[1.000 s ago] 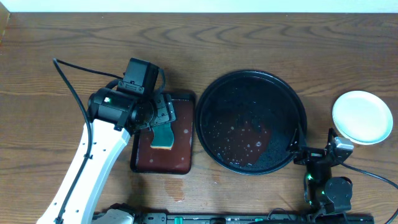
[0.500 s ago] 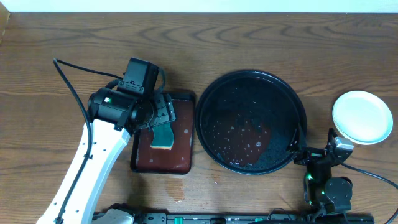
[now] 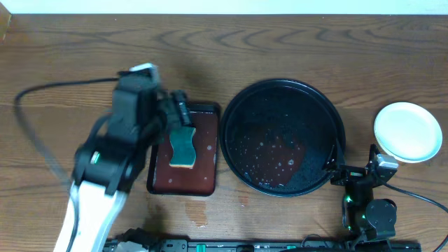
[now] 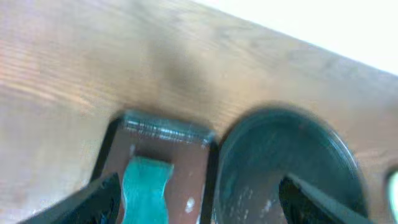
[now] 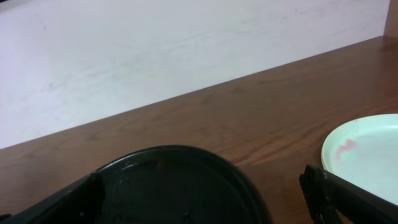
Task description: Clean dirty plates on tray and stack at the side
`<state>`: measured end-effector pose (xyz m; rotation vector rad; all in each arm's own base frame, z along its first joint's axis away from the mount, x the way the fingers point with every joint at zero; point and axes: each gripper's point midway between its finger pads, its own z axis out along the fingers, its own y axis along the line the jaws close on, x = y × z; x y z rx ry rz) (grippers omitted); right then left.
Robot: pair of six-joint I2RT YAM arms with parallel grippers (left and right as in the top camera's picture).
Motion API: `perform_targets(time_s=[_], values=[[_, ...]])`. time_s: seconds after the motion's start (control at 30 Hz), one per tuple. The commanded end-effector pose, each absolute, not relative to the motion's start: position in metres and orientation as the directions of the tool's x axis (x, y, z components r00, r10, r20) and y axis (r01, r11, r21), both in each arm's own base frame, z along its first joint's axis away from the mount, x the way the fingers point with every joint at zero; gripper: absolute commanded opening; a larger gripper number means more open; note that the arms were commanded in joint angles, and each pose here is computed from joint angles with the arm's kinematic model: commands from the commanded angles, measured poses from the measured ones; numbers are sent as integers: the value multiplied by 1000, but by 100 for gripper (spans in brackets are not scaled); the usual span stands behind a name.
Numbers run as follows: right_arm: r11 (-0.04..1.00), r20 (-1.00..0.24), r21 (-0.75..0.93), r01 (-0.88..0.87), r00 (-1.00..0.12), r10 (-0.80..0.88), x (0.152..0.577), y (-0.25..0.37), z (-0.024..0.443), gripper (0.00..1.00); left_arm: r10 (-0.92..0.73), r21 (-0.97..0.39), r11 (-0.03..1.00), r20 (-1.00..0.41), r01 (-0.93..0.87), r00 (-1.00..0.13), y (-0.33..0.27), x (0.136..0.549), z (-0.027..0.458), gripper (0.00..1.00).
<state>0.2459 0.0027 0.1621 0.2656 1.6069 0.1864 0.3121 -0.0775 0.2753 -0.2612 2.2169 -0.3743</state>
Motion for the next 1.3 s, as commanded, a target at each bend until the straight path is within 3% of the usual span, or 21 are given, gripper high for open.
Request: perform_targets(time_s=[0.0,0.13,0.33,0.67,0.97,1.27], values=[[962,-963,266,55,-38,268,246,3,162,99,-301,-351,936,-790,-9,-534,-58,300,273,82],[962,-963,266,55,-38,268,246,3,162,99,-367,-398,917,-854,9,-368,-33,287,274,82],[962,-963,266,55,-38,268,246,3,162,99,-315,-323,945,-942,58,-118,-19,261,276,82],[962,-963,266,55,-38,268,246,3,162,99,-324,-325,946,-936,12,136,3,237,257,82],[962,-963,266,55,-38,268,246,3,162,99,-323,-326,945,-932,6,163,7,243,214,82],[962,-963,266,55,-38,268,246,3,162,99,-321,-325,946,-942,-19,101,8,246,196,82]])
